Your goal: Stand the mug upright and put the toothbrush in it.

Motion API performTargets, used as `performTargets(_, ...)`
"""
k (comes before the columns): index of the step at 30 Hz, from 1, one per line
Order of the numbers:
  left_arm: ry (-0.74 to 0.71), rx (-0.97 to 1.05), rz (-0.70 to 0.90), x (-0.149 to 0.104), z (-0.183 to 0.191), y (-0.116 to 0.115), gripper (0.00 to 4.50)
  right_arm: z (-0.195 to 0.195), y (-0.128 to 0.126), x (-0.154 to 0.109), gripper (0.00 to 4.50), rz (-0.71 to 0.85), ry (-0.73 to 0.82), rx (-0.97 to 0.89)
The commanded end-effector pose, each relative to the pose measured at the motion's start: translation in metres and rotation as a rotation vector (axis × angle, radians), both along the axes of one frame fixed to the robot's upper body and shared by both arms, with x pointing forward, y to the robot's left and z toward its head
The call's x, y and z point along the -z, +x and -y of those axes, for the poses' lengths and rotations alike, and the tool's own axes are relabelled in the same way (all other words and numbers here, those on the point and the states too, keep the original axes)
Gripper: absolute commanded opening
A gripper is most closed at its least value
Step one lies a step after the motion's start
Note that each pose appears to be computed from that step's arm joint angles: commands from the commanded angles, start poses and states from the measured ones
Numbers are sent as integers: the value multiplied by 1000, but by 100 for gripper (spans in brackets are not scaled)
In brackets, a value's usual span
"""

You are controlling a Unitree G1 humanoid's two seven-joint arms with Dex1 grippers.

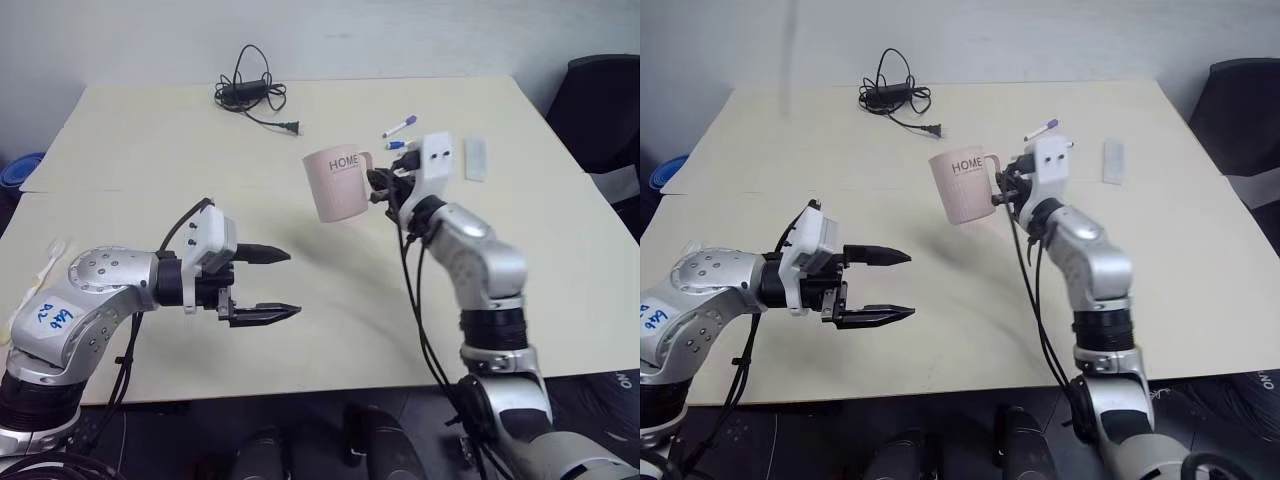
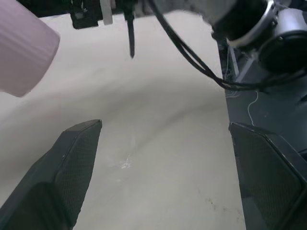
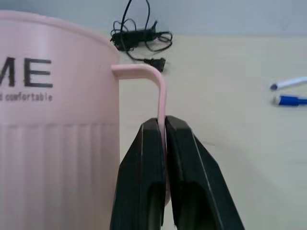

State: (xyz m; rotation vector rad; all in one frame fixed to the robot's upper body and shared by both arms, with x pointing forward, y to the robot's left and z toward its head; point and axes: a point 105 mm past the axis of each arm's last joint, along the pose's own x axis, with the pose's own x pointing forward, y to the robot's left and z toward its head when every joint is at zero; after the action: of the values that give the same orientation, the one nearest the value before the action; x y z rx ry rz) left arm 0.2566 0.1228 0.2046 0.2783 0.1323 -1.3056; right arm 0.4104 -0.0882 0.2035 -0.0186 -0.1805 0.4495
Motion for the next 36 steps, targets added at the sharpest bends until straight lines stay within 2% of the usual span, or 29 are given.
performTargets(1,-6,-62,61,-13,-8,7,450,-11,-4,10,3,175,-67,16)
performTargets(6,-14,-117,53,-17,-19,13,450,-7,-13,56,3,159,-123,3)
performTargets(8,-15,-135,51,-18,-24,14,450,-5,-23,65,3,147,-125,-36)
performTargets(11,-23,-159,47,-17,-28,14,450,1,-34,68,67,140,-130,-74)
performTargets(21,-31,-185,41,-12,-29,14,450,18,-50,58,383,73,-202,-151)
performTargets(27,-37,-396,42,-14,-68,2,450,53,-82,45,383,-89,-342,-374)
performTargets(29,-42,-517,30,-13,-94,-12,450,62,-96,33,383,-138,-359,-469)
performTargets(32,7,-851,-54,15,-168,-74,450,70,-128,0,427,-230,-317,-710)
performTargets(34,38,-959,-111,28,-189,-108,450,66,-145,-9,440,-252,-306,-845)
performTargets(36,48,-1067,-139,35,-209,-132,450,63,-145,-14,440,-248,-300,-865)
